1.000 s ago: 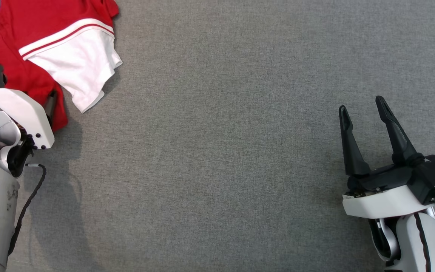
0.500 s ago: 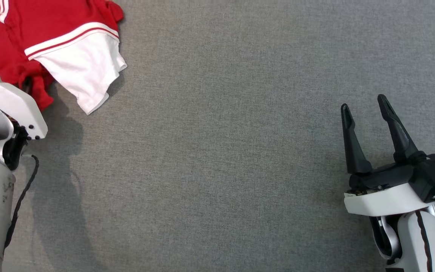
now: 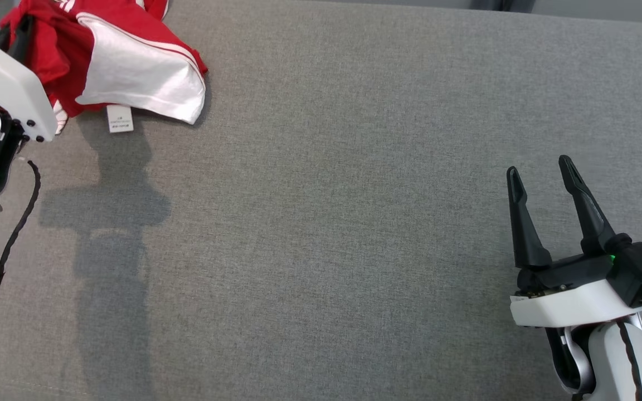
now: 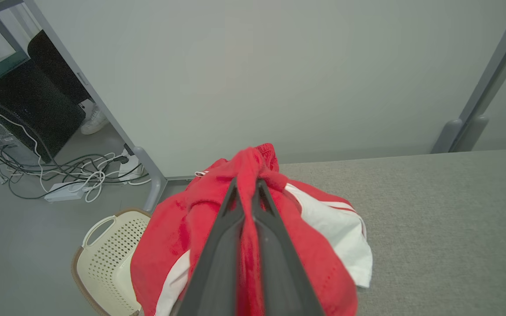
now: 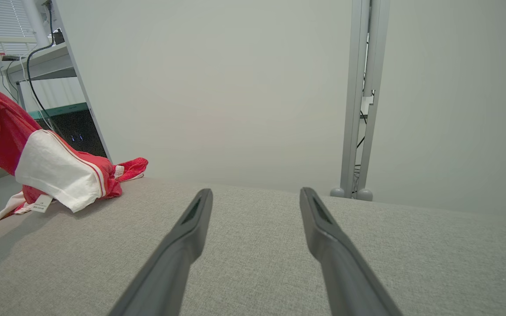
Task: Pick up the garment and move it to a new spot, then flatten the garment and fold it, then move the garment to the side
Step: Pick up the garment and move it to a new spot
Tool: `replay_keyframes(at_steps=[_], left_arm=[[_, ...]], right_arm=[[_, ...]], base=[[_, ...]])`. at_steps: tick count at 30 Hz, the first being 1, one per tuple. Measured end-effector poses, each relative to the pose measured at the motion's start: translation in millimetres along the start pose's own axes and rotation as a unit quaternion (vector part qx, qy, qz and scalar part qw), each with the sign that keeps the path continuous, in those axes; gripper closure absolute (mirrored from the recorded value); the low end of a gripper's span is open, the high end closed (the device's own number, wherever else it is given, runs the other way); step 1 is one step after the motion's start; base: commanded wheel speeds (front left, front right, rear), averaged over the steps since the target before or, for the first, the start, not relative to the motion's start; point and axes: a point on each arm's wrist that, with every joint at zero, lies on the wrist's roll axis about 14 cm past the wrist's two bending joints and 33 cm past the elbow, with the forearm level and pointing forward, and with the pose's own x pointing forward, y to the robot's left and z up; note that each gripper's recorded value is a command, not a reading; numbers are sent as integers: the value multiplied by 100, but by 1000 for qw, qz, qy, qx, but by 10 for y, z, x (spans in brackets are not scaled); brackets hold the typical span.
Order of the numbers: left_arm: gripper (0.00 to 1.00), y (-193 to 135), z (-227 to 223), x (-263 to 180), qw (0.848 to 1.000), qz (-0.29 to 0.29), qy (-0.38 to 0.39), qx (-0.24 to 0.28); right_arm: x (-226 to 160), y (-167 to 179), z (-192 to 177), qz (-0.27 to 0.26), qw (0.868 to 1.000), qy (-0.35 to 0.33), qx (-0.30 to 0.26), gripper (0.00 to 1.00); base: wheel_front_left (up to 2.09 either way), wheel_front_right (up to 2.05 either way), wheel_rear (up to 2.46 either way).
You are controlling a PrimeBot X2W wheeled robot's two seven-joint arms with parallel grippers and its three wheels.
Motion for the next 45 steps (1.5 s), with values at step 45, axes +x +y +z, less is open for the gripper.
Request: replay_keyframes(at_steps=[45], left_arm=[[100, -3701, 1357, -913, 887, -426, -179, 26]], right_arm=[[-1243, -1128, 808, -213, 975, -60, -33, 0]], base=[[0, 0, 0]])
